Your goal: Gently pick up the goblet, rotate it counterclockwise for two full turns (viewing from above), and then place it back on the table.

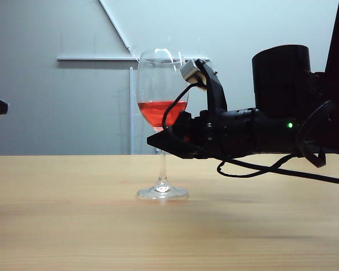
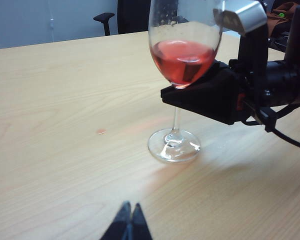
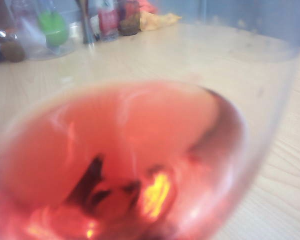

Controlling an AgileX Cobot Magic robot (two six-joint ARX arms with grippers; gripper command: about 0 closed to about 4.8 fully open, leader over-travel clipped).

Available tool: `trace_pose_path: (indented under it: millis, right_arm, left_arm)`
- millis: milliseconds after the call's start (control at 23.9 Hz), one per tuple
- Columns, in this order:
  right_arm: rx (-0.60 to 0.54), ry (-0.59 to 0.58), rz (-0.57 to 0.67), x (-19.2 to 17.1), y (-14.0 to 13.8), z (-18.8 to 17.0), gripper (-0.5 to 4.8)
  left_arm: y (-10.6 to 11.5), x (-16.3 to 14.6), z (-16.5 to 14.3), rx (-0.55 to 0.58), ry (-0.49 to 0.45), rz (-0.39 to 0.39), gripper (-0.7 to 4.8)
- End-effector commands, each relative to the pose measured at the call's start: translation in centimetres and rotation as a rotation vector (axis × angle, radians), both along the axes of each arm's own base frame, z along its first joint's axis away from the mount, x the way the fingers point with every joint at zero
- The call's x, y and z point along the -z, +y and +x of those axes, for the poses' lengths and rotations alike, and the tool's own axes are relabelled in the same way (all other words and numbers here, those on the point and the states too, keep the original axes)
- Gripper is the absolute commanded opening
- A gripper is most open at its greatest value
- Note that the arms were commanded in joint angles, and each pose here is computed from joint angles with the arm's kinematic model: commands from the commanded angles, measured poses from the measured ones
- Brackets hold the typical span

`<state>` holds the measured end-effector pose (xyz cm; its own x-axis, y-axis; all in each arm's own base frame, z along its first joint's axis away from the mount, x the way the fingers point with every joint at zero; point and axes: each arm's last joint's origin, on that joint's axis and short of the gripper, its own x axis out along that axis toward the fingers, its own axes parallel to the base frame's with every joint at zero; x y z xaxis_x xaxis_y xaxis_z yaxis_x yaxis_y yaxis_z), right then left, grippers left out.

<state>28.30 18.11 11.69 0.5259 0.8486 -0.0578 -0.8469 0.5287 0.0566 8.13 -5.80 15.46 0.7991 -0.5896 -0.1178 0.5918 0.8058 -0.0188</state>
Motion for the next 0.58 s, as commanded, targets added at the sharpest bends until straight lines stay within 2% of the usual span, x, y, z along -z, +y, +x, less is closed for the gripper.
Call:
trace_pose_path:
  millis: [42, 125, 251, 585]
  right_arm:
    - [-0.005, -0.032, 0.018, -0.53, 0.14, 0.05, 0.40]
    - [-0.005, -0.032, 0.018, -0.53, 0.14, 0.05, 0.38]
    - [-0.005, -0.032, 0.018, -0.53, 0.14, 0.05, -0.07]
    - [-0.012, -0.048, 0.039, -0.82, 0.15, 0.04, -0.08]
  left_arm:
    - [0.01, -0.14, 0.01, -0.001, -0.007, -0.003, -0.05]
    - [0.01, -0.13, 0.01, -0.001, -0.007, -0.003, -0.05]
    - [0.01, -0.13, 0.01, -0.001, -0.006, -0.003, -0.05]
    - [0.02, -0.16, -0.01, -0.001, -0.009, -0.005, -0.05]
